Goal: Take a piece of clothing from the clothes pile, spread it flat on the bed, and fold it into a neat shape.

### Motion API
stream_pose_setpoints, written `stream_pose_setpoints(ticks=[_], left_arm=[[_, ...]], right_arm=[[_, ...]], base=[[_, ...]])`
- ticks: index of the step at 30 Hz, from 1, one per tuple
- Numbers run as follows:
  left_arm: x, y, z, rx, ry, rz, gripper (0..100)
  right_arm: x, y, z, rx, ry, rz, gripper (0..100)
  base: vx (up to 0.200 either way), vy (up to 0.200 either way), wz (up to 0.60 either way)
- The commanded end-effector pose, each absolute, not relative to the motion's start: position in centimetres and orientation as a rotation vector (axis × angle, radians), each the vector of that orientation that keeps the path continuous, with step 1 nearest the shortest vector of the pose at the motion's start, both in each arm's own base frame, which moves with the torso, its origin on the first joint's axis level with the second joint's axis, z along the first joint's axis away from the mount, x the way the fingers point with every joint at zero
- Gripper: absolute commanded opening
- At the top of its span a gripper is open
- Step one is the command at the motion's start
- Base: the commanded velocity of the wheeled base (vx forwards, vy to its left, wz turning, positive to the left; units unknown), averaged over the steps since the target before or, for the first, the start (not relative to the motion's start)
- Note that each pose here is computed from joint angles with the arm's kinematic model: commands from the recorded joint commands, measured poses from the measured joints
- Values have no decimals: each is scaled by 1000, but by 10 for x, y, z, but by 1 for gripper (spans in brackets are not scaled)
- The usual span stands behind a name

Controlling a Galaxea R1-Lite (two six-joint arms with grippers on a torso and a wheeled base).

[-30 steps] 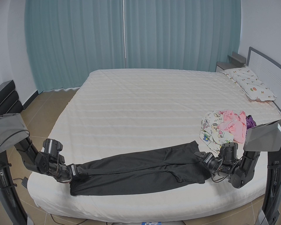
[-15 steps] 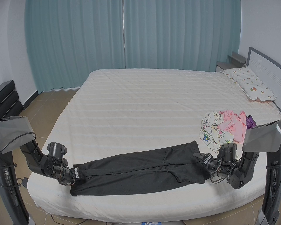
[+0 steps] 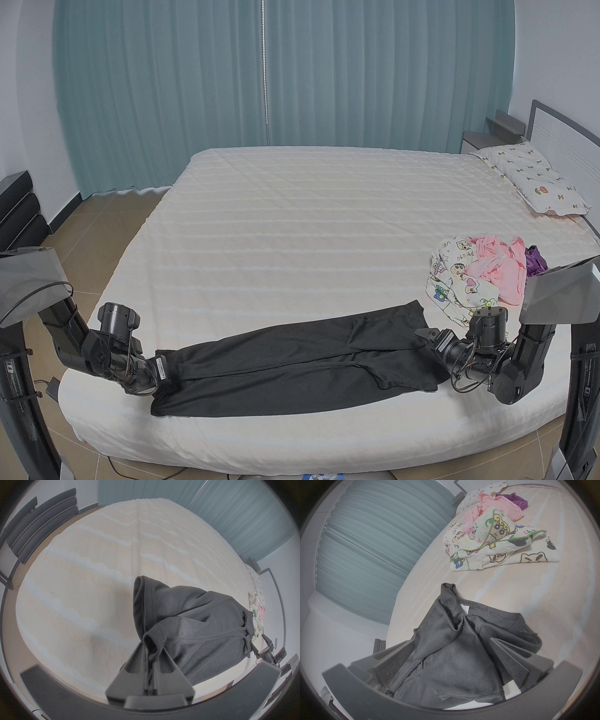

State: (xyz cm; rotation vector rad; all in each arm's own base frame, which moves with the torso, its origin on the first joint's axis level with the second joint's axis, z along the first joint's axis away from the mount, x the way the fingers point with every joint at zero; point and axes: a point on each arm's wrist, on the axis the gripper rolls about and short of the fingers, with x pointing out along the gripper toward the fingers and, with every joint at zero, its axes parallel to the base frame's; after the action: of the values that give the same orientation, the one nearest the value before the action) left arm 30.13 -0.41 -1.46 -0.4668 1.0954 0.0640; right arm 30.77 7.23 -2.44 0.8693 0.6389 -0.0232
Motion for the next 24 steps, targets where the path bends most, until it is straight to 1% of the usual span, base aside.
stream_pose_setpoints(ticks=[1, 12, 15, 24], left_arm=[[301, -3, -13, -471, 1089, 67, 0], [298, 2, -17, -482, 1102, 77, 0], [298, 2, -17, -482, 1102, 77, 0], [299, 5, -11, -486, 1079, 84, 0]], right_arm=[[307, 72, -23, 869, 637, -25, 100], [306, 72, -24, 869, 640, -24, 100], [306, 72, -24, 869, 640, -24, 100], [306, 72, -24, 868, 639, -25, 100]], base=[[0, 0, 0], [0, 0, 0], [-200, 0, 0], [0, 0, 0]])
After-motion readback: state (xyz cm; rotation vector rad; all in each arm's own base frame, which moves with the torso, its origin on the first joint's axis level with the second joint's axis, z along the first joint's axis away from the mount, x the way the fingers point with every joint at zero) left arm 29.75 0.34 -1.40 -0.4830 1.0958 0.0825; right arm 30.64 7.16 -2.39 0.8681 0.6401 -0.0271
